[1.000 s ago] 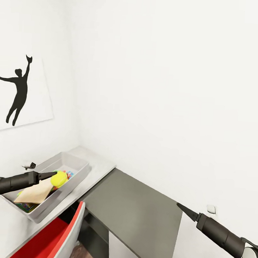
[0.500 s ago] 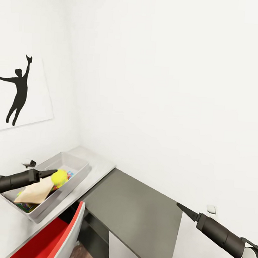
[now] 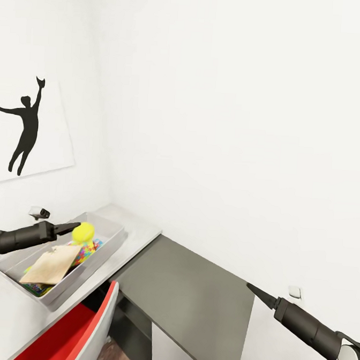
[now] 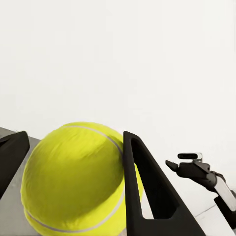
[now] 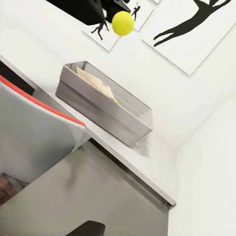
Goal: Put all the toys in the child's room - the three board games (two on the bed and one on the table), the two jigsaw puzzles on the table, and the tennis ball on the table - inside the toy box on the table in the child's room.
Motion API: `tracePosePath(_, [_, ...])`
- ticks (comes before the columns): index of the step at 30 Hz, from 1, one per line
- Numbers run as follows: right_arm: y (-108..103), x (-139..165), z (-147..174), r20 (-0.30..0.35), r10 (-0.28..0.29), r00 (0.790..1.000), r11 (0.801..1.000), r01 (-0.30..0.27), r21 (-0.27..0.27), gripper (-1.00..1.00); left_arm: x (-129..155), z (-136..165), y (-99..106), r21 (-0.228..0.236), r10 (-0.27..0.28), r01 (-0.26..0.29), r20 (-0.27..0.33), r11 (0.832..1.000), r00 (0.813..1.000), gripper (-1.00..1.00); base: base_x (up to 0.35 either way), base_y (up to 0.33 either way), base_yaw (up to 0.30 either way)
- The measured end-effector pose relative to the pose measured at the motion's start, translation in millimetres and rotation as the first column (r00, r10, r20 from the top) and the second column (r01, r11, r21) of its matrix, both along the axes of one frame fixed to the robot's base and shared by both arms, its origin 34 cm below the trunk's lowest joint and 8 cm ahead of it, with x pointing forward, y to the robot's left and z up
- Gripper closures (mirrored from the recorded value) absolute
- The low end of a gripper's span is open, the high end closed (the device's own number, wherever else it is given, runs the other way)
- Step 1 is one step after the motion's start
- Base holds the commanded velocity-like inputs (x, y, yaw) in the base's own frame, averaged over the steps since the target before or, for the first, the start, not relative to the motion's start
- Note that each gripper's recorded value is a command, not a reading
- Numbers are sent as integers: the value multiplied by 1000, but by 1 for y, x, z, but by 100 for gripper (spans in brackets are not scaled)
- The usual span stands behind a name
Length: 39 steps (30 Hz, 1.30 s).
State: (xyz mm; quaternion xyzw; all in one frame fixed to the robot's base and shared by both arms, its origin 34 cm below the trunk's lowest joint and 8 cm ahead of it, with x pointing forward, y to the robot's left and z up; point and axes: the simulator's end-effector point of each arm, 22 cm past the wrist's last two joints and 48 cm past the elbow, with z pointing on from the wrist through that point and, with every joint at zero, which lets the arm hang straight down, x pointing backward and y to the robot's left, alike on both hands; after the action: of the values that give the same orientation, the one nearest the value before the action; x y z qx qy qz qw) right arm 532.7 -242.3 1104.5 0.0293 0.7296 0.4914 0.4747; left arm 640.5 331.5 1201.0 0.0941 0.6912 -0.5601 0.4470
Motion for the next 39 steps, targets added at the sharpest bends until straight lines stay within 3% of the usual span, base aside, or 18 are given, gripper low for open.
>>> tracePosePath(5, [0,0,0,1,1,1000,1000,-1,0,-100,30,-21,18,117,147,-141,-48,983,988,100,0,0,0])
tracePosePath(9, [0,0,0,0,1,1000,1000,-1,0,-100,49,-38,37,209,263,-242,-76,947,962,100,0,0,0])
tracePosePath(15, [0,0,0,0,0,1000,1000,0,0,-100,66,-57,52,301,374,-331,-94,894,923,100,0,0,0])
tracePosePath(18, [0,0,0,0,0,1000,1000,0,-1,-100,70,-62,55,321,399,-351,-96,880,912,100,0,0,0])
tracePosePath(24, [0,0,0,-1,0,1000,1000,0,0,-100,78,-62,41,323,399,-352,-92,879,912,100,0,0,0])
tracePosePath(31, [0,0,0,0,1,1000,1000,-1,1,-100,86,-69,43,354,439,-381,-97,854,893,100,0,0,0])
tracePosePath(39, [0,0,0,0,1,1000,1000,-1,0,-100,87,-72,41,361,444,-383,-99,850,891,100,0,0,0])
